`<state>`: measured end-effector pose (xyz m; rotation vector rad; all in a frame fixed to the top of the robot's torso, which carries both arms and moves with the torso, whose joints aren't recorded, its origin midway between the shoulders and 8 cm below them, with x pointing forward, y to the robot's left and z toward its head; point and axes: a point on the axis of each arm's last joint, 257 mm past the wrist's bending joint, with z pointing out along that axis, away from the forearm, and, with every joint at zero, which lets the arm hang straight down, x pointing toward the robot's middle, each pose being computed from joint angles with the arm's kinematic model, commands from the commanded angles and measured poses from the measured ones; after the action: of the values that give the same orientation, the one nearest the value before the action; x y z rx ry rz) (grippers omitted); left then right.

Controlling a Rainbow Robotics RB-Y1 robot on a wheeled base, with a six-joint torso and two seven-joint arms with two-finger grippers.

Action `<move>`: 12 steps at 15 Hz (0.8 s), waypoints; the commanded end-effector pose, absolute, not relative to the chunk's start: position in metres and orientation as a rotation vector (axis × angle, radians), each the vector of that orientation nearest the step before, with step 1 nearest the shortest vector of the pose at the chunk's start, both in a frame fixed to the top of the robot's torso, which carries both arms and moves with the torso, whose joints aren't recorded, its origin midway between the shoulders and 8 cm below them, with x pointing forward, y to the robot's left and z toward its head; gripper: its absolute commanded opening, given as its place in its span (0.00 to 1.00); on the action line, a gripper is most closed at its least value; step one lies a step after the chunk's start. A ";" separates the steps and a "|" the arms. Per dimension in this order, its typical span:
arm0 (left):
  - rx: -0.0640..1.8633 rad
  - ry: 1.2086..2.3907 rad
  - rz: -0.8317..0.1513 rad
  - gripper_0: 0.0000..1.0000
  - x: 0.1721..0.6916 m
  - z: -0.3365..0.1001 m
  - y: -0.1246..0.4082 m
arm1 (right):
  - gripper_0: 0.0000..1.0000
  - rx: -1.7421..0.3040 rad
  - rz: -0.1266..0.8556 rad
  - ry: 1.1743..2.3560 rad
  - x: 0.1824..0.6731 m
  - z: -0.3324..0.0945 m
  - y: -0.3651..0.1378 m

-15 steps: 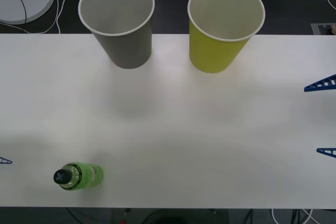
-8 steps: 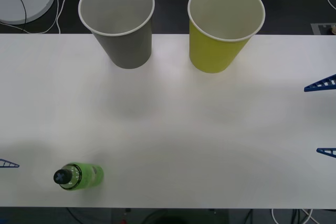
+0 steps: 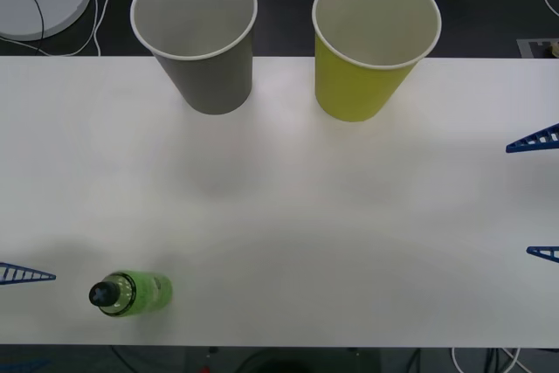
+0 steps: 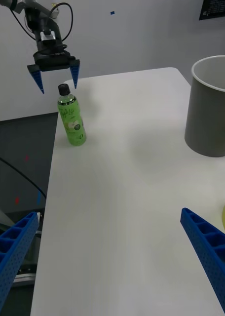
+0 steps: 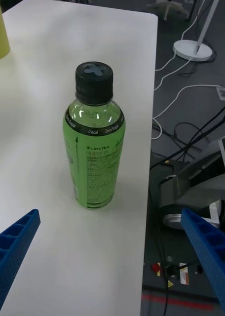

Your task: Put the can into the green bin and the plastic bottle into the gray bin

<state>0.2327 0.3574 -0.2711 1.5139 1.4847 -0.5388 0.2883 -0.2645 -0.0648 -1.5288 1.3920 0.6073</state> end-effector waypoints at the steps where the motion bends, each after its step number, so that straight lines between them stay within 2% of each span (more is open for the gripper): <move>1: 1.515 1.473 -0.530 1.00 0.236 -0.274 0.348 | 1.00 -1.529 0.607 1.392 0.288 -0.065 -0.264; 12: 1.415 1.454 -0.519 1.00 0.251 -0.286 0.317 | 1.00 -1.529 0.607 1.392 0.288 -0.065 -0.264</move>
<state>0.2502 0.3190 -0.2861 1.4152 1.4589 -0.5211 0.2883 -0.2645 -0.0648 -1.5288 1.3920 0.6074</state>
